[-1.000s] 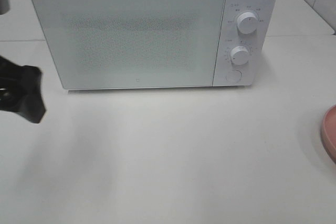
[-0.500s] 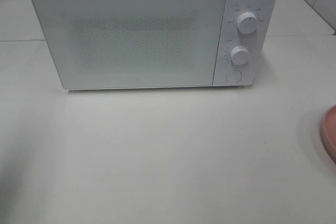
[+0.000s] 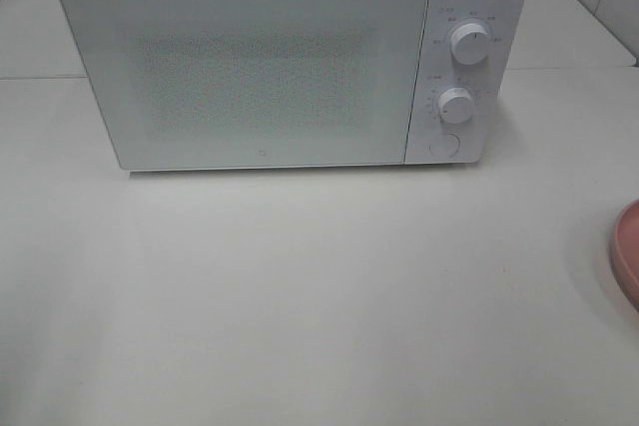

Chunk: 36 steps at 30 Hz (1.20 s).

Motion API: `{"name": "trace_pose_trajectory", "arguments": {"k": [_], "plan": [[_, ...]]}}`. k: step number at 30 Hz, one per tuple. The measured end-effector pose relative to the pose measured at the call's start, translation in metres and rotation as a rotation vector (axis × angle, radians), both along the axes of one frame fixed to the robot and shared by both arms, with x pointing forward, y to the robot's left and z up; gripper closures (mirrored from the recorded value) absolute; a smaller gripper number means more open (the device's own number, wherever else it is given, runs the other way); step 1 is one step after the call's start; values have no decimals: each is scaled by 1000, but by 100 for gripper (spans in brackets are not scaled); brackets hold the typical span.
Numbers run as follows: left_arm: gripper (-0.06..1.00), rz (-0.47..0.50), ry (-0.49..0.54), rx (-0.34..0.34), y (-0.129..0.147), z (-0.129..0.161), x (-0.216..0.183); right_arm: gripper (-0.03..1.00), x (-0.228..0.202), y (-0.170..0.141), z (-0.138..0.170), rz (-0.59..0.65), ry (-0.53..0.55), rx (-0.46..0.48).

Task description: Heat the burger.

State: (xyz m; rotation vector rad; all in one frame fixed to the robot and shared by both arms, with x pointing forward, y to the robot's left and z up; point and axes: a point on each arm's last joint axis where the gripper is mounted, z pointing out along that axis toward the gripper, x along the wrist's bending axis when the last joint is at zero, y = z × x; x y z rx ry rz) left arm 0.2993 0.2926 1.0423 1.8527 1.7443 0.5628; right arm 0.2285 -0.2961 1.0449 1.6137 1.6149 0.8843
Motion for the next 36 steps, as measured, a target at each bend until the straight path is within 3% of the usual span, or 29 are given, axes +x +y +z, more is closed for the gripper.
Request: {"name": "trace_pose_trajectory", "arguments": {"k": [6,17,36], "plan": [[-5,0,-203,-12,3,9,-29,-1,0,0,0,0,0,0],[-5,18,-423,-2,8,12,-63,-1,0,0,0,0,0,0],[-5,20,-437,2,9,12,-65,-1,0,0,0,0,0,0]]}}
